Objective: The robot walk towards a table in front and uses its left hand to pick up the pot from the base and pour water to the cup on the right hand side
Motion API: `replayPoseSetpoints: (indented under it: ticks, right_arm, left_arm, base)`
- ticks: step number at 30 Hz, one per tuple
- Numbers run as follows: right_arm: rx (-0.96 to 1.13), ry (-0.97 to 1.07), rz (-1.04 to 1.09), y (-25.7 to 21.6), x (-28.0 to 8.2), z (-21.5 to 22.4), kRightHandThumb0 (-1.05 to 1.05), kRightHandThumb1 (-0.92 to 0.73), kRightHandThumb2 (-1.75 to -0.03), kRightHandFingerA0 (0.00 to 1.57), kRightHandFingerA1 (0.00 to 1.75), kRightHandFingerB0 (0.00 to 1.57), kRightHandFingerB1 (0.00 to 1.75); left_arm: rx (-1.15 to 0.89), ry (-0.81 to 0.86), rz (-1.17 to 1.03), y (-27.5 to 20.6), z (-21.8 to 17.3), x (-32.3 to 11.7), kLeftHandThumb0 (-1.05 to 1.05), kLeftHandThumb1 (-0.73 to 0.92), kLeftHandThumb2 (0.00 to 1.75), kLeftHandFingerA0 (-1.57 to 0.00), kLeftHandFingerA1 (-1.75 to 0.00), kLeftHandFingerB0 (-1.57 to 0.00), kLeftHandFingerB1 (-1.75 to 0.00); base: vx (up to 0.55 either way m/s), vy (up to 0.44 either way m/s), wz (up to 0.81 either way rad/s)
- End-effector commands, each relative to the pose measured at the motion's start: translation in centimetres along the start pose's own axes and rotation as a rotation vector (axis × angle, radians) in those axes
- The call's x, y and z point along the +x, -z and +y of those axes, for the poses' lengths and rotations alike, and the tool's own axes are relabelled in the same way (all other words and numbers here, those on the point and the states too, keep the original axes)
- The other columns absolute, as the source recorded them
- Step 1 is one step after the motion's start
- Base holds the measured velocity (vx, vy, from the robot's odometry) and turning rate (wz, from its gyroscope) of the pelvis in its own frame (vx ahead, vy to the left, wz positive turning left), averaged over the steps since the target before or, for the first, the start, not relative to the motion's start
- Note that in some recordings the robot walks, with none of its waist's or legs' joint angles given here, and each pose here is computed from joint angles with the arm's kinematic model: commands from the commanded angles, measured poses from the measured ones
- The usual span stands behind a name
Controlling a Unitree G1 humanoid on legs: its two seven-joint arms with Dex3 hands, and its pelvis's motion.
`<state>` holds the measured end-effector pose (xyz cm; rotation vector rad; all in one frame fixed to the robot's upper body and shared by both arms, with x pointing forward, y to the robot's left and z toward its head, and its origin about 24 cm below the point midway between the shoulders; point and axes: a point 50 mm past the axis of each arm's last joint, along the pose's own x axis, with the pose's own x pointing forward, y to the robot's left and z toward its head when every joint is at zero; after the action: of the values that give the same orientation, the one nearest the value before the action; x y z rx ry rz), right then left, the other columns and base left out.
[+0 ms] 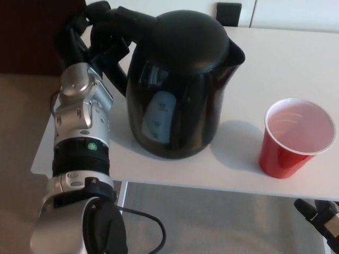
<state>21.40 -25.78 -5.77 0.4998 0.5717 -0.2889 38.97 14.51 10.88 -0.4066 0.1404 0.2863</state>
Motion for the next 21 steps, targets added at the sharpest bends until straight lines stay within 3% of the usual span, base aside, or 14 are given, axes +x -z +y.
replayPoseSetpoints:
  ticks: [1,2,3,4,5,7,8,9,11,14,15,16,18,21]
  right_arm:
    - [-0.02,-0.117,-0.135,-3.1,0.7,2.7,-0.3,-0.65,-0.58,0.53,0.66,0.35,0.64]
    - [-0.016,-0.114,-0.134,-3.1,0.7,2.7,-0.29,-0.65,-0.58,0.54,0.65,0.35,0.63]
    - [-0.015,-0.113,-0.133,-3.1,0.7,2.7,-0.29,-0.65,-0.58,0.54,0.65,0.35,0.63]
    - [-0.012,-0.113,-0.129,-3.0,0.7,2.7,-0.3,-0.65,-0.59,0.54,0.65,0.34,0.61]
    - [-0.009,-0.108,-0.129,-3.0,0.7,2.7,-0.29,-0.66,-0.58,0.54,0.63,0.35,0.62]
    - [-0.009,-0.108,-0.128,-3.0,0.7,2.7,-0.29,-0.66,-0.58,0.54,0.63,0.35,0.62]
    - [-0.014,-0.108,-0.13,-3.0,0.7,2.8,-0.35,-0.53,-0.83,0.5,0.67,0.33,0.63]
    - [-0.014,-0.106,-0.13,-3.1,0.7,2.9,-0.3,-0.66,-0.58,0.54,0.62,0.34,0.59]
    - [-0.017,-0.102,-0.127,-3.1,0.7,2.8,-0.3,-0.66,-0.59,0.54,0.61,0.34,0.59]
    - [-0.011,-0.103,-0.128,-3.2,0.8,2.8,-0.29,-0.66,-0.59,0.53,0.63,0.34,0.59]
    - [-0.007,-0.106,-0.131,-3.2,0.8,2.9,-0.34,-0.52,-0.82,0.49,0.67,0.33,0.63]
    - [-0.009,-0.107,-0.133,-3.2,0.8,2.9,-0.29,-0.66,-0.6,0.52,0.61,0.33,0.59]
    - [-0.015,-0.105,-0.135,-3.2,0.9,3.0,-0.3,-0.65,-0.59,0.52,0.61,0.34,0.6]
    - [0.006,-0.104,-0.138,-3.3,0.9,3.0,-0.35,-0.51,-0.8,0.47,0.65,0.33,0.63]
  left_arm:
    - [-0.165,0.132,0.103,2.1,-1.5,-0.4,-0.27,0.5,0.83,-0.84,-1.16,-0.63,-0.67]
    - [-0.132,0.176,0.107,2.2,-1.5,-0.4,-0.34,0.55,0.56,-0.68,-0.83,-0.62,-0.6]
    - [-0.119,0.194,0.108,2.2,-1.5,-0.3,-0.34,0.55,0.56,-0.68,-0.83,-0.62,-0.6]
    - [0.015,0.353,0.137,2.0,-1.4,-0.3,-0.73,0.46,0.75,0.0,-0.32,-0.13,-0.32]
    - [0.115,0.409,0.117,1.6,-1.3,-0.2,-0.71,0.44,0.78,0.0,-0.02,0.0,-0.05]
    - [0.126,0.416,0.115,1.6,-1.3,-0.2,-0.71,0.44,0.78,0.0,-0.02,0.0,-0.05]
    - [0.166,0.431,0.11,1.2,-1.3,-0.1,-0.68,0.5,0.56,0.0,0.0,0.0,0.0]
    - [0.259,0.438,0.11,0.6,-1.2,0.1,-0.76,0.43,0.78,0.0,-0.01,0.0,0.0]
    - [0.408,0.431,0.115,-0.4,-1.1,0.4,-0.73,0.52,0.56,0.0,0.0,0.0,0.0]
    - [0.473,0.477,0.12,-1.7,-0.6,0.9,-0.7,0.42,0.74,0.0,0.0,0.0,0.0]
    - [0.509,0.498,0.125,-2.4,-0.3,1.1,-0.67,0.4,0.69,0.0,0.0,0.0,0.0]
    - [0.532,0.5,0.123,-2.8,-0.1,1.2,-0.64,0.37,0.67,0.0,0.0,0.0,0.0]
    - [0.584,0.503,0.12,-3.4,0.2,1.4,-0.66,0.39,0.72,0.0,0.0,0.0,0.0]
    - [0.7,0.519,0.132,-5.0,0.7,1.6,-0.68,0.39,0.73,0.0,0.0,0.0,0.0]
  base:
    - [0.0,0.0,0.0]
    - [0.0,0.0,0.0]
    - [0.0,0.0,0.0]
    - [0.0,0.0,0.0]
    - [0.0,0.0,0.0]
    - [0.0,0.0,0.0]
    - [0.0,0.0,0.0]
    - [0.0,0.0,0.0]
    - [0.0,0.0,0.0]
    - [0.0,0.0,0.0]
    - [0.0,0.0,0.0]
    - [0.0,0.0,0.0]
    - [0.0,0.0,0.0]
    - [0.0,0.0,0.0]
